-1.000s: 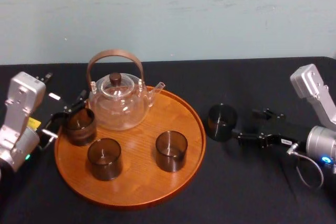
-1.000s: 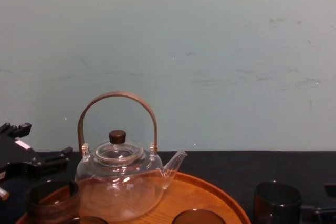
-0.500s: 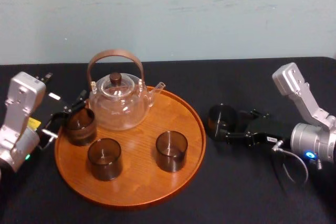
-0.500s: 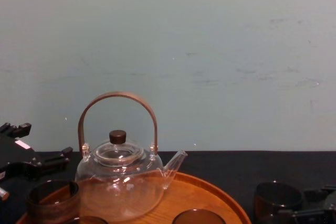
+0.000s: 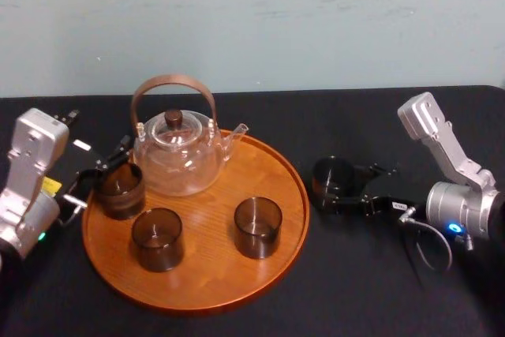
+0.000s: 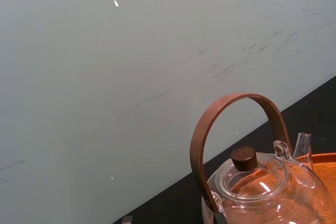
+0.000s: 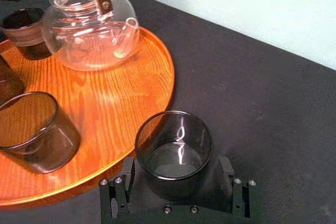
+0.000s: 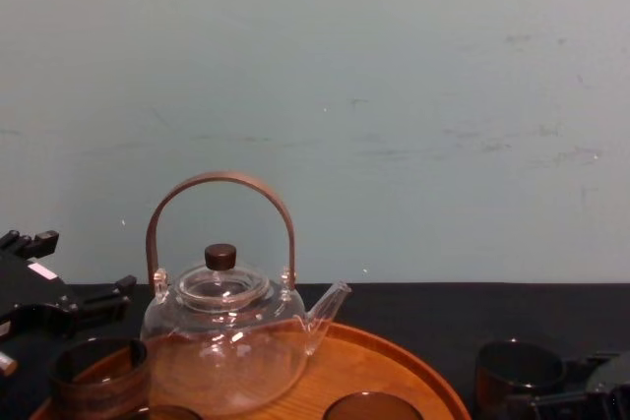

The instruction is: Pick up the glass from the table and place it on the tray.

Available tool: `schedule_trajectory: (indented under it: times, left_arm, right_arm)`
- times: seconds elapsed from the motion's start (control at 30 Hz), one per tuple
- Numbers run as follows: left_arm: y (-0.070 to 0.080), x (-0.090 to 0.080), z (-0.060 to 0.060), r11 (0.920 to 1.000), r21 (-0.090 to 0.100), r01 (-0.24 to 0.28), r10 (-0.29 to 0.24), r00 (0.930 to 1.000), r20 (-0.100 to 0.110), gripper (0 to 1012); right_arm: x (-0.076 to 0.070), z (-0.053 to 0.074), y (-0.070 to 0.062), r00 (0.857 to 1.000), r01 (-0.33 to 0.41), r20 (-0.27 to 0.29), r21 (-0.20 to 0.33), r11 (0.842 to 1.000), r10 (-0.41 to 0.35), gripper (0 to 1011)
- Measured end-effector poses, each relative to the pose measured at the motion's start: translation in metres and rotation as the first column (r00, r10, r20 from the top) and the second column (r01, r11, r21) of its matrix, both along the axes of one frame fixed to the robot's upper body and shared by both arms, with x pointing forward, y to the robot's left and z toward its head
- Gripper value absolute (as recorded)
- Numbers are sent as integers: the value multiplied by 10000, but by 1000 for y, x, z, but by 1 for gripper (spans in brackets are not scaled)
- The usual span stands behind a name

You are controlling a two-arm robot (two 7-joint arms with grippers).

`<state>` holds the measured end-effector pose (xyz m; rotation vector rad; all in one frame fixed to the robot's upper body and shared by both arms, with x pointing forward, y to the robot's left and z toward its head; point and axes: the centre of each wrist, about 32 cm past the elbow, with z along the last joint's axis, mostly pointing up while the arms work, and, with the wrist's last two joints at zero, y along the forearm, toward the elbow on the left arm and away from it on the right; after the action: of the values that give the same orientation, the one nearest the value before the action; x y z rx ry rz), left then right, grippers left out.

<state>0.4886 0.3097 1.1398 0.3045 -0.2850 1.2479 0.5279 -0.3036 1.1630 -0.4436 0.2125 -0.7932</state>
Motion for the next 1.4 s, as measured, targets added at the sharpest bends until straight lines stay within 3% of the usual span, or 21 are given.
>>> schedule_trajectory:
  times: [0.63, 1.27, 1.4]
  left_arm:
    - [0, 0, 0, 10000, -1, 0, 0, 10000, 0, 1001]
    - [0, 0, 0, 10000, 0, 0, 0, 10000, 0, 1001]
    - [0, 0, 0, 10000, 0, 0, 0, 10000, 0, 1002]
  right_arm:
    - [16, 2, 11, 9999, -72, 149, -4, 10000, 72, 1002]
    - [18, 3, 14, 9996, -49, 261, -134, 9999, 53, 1002]
    - [18, 3, 14, 9997, -55, 258, -115, 9999, 58, 942]
